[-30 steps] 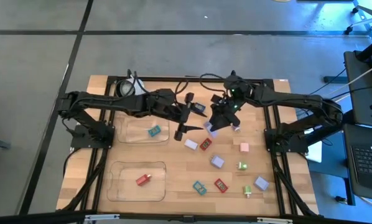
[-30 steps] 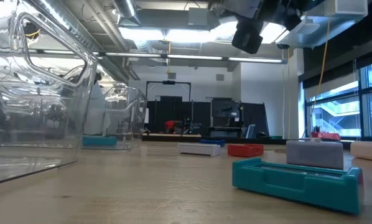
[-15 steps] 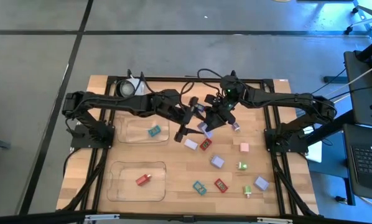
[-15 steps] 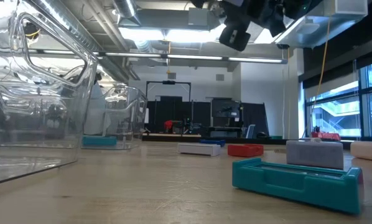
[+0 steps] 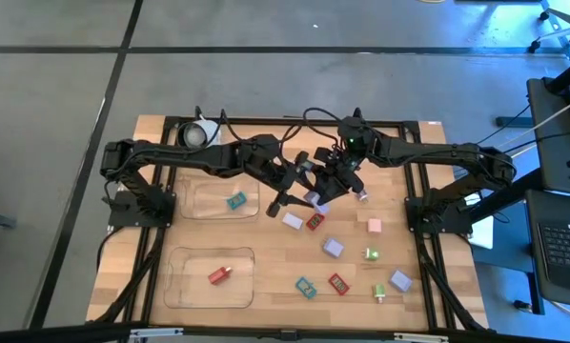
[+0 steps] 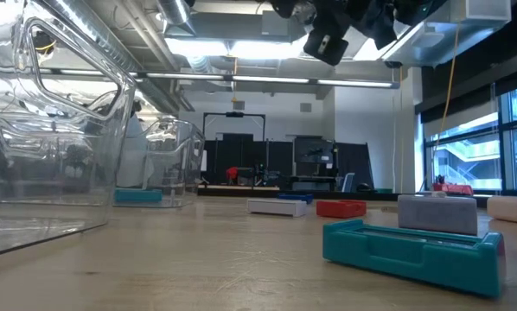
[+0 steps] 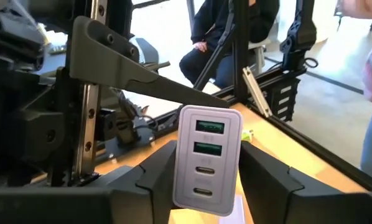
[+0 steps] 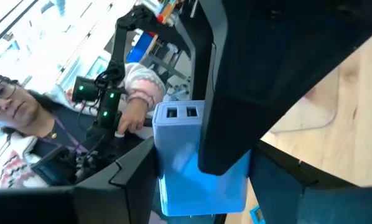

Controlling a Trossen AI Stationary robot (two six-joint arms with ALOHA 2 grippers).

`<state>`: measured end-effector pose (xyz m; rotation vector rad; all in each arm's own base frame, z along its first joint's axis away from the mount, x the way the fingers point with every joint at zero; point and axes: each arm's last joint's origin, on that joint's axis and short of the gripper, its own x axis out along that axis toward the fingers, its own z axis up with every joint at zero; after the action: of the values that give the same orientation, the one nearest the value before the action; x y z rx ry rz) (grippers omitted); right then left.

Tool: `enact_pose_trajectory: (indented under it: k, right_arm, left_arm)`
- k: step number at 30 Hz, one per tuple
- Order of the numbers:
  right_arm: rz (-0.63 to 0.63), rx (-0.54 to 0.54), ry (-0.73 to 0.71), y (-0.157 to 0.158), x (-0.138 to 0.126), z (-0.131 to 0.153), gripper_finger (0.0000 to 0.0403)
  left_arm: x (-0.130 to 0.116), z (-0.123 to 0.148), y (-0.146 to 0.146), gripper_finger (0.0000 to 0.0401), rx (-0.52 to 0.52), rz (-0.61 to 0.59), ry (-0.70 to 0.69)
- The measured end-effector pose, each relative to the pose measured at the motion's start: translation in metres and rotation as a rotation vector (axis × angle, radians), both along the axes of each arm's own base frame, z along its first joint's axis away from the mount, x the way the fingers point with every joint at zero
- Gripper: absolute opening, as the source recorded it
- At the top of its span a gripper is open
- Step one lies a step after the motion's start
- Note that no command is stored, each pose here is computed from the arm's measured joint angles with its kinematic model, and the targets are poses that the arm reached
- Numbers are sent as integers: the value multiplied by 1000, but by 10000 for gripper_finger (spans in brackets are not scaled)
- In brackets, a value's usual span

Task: Pick & Place Office items
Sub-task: Put the top light blue charger adapter into the bottom transparent bin

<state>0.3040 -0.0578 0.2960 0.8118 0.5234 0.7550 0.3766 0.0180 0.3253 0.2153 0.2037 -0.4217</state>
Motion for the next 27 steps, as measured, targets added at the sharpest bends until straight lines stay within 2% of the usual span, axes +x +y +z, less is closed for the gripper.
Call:
enact_pose_trajectory:
  k: [9,20,27]
  right_arm:
    - [1,-2,-3,0,0,0,220]
    - [-46,-12,-5,-5,0,1,318]
    - [-113,2,-5,-36,-10,1,344]
  left_arm:
    - [1,0,-1,134,-5,-21,-9]
    - [1,0,-1,131,-26,-13,-1]
    - [-4,7,-4,131,-127,-13,23]
